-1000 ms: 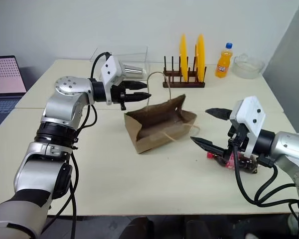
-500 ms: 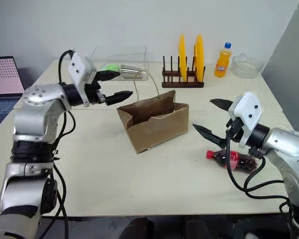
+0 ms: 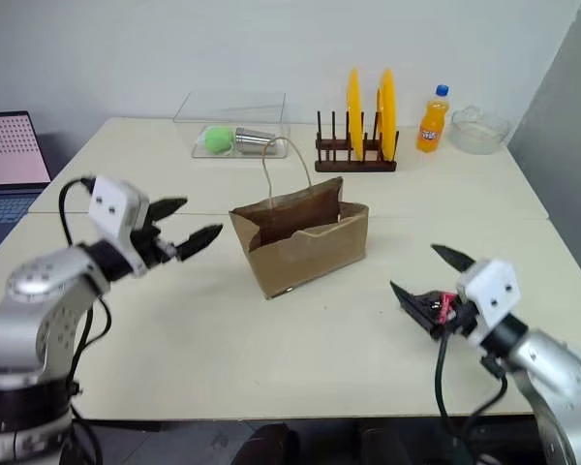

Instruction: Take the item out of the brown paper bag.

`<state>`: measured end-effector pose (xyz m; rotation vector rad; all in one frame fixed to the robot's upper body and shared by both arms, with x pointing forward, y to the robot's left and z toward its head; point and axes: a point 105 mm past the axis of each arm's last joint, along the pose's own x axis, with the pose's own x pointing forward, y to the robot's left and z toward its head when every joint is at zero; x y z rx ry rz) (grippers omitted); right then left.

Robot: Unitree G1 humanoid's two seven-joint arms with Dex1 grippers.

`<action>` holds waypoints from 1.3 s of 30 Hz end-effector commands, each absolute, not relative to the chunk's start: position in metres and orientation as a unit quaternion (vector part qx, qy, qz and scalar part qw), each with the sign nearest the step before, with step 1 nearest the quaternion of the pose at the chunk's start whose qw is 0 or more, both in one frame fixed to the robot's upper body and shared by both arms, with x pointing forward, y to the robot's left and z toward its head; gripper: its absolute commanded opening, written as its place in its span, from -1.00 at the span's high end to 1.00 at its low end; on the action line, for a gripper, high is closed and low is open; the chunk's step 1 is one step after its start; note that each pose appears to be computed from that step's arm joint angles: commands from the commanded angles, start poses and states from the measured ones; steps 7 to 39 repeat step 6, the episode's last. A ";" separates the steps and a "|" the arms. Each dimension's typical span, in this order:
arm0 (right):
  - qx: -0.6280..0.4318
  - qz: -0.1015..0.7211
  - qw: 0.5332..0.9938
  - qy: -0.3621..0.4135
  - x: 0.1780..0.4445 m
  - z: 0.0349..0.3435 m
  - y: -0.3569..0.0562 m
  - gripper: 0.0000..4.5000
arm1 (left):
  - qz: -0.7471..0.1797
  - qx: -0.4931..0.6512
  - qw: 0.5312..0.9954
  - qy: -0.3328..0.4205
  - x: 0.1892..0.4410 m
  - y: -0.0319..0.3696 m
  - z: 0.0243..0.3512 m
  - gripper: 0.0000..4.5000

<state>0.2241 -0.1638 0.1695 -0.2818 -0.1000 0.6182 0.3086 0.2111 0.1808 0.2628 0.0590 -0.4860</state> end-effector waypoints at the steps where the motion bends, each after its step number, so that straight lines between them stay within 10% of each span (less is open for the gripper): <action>1: -0.139 0.264 0.950 -0.090 0.218 0.179 -0.166 -1.00 | -0.200 0.138 0.970 0.004 0.291 0.211 0.180 -0.85; 39: -0.137 0.236 0.959 -0.083 0.220 0.160 -0.167 -1.00 | -0.160 0.109 0.981 0.005 0.281 0.214 0.164 -0.85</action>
